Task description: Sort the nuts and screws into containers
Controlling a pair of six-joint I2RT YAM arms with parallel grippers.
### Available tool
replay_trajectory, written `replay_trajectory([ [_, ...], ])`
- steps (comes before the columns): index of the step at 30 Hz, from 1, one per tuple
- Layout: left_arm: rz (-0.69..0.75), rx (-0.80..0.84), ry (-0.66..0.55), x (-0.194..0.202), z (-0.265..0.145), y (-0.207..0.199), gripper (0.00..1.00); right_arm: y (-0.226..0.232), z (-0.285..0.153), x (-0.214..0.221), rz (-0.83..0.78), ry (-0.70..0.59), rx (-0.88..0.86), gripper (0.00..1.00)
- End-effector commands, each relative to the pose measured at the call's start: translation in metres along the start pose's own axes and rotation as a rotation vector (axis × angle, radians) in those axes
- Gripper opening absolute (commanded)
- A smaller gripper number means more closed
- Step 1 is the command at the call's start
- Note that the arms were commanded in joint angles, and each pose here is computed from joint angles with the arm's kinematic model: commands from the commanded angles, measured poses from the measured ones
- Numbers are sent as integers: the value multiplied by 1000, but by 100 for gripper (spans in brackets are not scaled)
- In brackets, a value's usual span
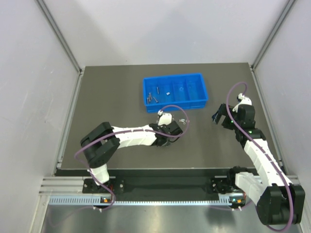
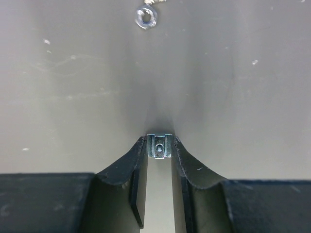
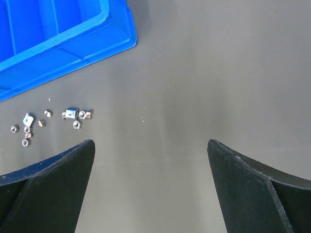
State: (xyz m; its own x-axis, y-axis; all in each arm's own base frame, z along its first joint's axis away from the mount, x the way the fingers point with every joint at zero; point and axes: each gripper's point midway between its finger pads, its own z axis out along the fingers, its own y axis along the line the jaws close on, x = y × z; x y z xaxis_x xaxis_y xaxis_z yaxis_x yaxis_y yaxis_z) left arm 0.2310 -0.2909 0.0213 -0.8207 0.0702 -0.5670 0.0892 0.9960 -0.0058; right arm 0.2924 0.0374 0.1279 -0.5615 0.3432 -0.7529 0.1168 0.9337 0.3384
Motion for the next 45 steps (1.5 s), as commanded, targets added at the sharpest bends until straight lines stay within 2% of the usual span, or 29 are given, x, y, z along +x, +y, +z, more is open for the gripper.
replay_trajectory([
  [1,44,11,-108,-40,-19,3,16,8,1,-12,4,-45,-33,100],
  [7,42,29,-260,-120,-34,-6,16,7,-2,-12,-6,-46,-25,100],
  [10,-6,47,-362,-175,-44,-2,16,8,-2,-13,-7,-52,-30,100],
  [18,-33,64,-507,-260,-34,7,17,7,0,-11,-2,-43,-29,100],
  [28,-49,87,-472,-288,27,5,18,6,4,-9,-1,-29,-19,100],
  [31,-63,89,-463,-289,35,7,22,5,2,-11,-7,-31,-14,100],
  [32,-63,112,-471,-291,32,3,24,4,2,-11,-10,-34,-7,100],
  [35,-66,139,-494,-296,19,4,39,4,1,-13,-10,-45,-6,100],
  [36,-63,153,-495,-296,15,2,47,4,1,-13,-10,-45,-7,100],
  [40,-37,227,-493,-293,-10,-2,60,5,1,-12,-11,-40,-11,100],
  [42,-41,260,-510,-293,-32,-1,61,4,2,-11,-10,-36,-9,100],
  [43,-30,271,-484,-279,-32,-2,61,5,2,-11,-9,-35,-12,100],
  [45,-32,306,-498,-271,-57,-1,61,4,1,-11,-8,-36,-10,100],
])
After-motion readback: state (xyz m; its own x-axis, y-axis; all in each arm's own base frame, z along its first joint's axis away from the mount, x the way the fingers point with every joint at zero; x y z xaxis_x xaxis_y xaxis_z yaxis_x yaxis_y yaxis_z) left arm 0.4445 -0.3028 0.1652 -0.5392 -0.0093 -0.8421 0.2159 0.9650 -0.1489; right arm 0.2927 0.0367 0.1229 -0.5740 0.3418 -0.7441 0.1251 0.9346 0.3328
